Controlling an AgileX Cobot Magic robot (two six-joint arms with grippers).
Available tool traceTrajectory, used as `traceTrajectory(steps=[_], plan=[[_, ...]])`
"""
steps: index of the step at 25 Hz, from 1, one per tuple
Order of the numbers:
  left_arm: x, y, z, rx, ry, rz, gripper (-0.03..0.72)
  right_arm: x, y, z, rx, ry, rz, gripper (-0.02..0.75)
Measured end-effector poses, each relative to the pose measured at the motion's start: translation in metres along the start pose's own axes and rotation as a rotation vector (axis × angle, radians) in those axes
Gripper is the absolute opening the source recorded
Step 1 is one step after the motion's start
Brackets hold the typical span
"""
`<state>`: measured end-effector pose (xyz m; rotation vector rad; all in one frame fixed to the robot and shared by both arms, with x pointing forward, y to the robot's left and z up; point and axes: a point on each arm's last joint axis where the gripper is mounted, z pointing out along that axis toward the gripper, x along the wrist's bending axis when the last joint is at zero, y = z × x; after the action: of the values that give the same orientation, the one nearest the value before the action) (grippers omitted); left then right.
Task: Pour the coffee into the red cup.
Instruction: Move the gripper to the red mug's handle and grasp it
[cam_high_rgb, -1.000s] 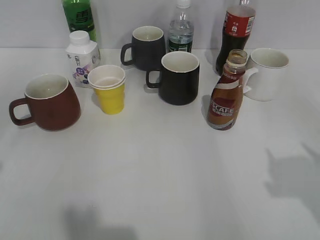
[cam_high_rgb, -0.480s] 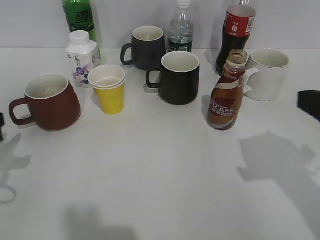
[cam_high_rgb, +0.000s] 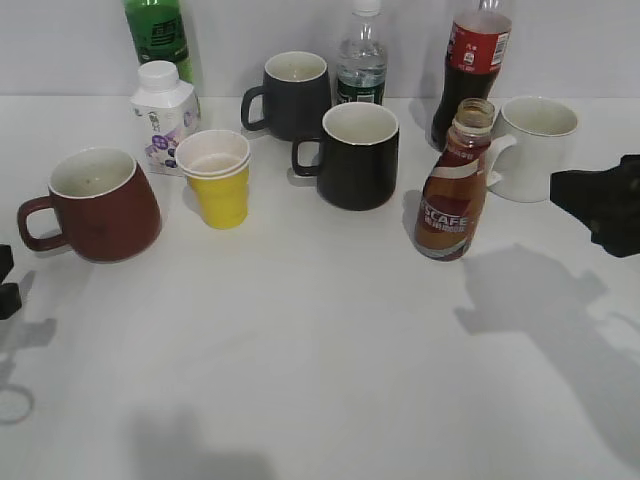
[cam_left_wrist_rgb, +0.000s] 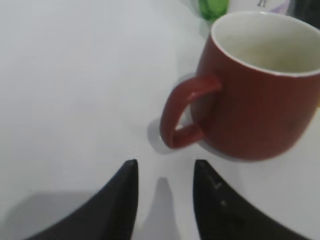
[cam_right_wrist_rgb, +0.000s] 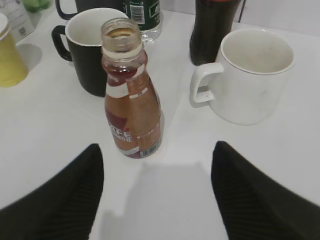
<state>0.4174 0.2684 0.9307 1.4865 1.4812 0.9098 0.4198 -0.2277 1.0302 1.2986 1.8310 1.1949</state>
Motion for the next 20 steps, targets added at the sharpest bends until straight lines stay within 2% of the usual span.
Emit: traceTrajectory(steps=[4, 8, 11, 20], plan=[[0.001, -0.004, 0.010, -0.036, 0.018, 0.022, 0.374, 0.000, 0.000, 0.002, -0.001, -0.002, 0.013, 0.503], [-0.005, -0.008, 0.019, -0.092, -0.035, 0.096, 0.384, 0.000, 0.000, 0.002, -0.004, -0.003, 0.015, 0.503], [-0.006, -0.009, 0.024, -0.150, -0.035, 0.113, 0.384, 0.000, 0.000, 0.002, -0.008, -0.003, 0.017, 0.503], [-0.004, -0.027, 0.042, -0.081, 0.000, 0.124, 0.369, 0.000, 0.001, 0.002, -0.011, -0.004, 0.018, 0.502]])
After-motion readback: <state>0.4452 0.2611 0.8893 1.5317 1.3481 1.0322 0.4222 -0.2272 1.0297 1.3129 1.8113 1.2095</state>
